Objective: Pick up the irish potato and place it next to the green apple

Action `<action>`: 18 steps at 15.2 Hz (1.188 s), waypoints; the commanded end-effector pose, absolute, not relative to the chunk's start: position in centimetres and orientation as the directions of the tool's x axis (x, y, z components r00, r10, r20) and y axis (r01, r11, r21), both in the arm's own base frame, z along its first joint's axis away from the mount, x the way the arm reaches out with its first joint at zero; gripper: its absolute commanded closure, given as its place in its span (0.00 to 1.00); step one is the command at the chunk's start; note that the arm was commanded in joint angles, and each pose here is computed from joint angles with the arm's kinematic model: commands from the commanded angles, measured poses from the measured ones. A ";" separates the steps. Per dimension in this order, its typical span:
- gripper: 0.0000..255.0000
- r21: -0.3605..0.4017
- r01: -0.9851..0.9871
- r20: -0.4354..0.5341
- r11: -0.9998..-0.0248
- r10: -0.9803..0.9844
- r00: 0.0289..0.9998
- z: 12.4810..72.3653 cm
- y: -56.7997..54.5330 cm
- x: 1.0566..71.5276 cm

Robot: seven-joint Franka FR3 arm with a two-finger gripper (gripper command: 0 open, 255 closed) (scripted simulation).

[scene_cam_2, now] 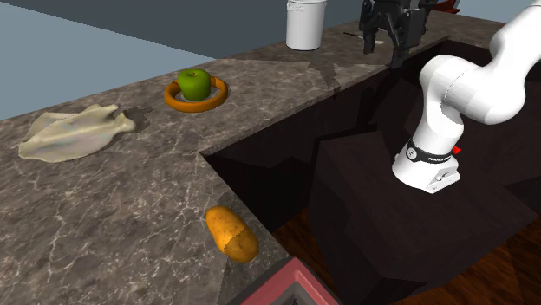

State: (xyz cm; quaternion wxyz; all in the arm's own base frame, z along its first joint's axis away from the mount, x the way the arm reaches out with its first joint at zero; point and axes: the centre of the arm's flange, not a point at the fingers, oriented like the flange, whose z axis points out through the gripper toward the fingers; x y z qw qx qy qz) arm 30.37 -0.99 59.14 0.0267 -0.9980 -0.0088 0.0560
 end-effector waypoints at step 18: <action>0.00 0.029 -0.401 -0.069 -0.915 -0.402 0.913 49.2 11.0 46.2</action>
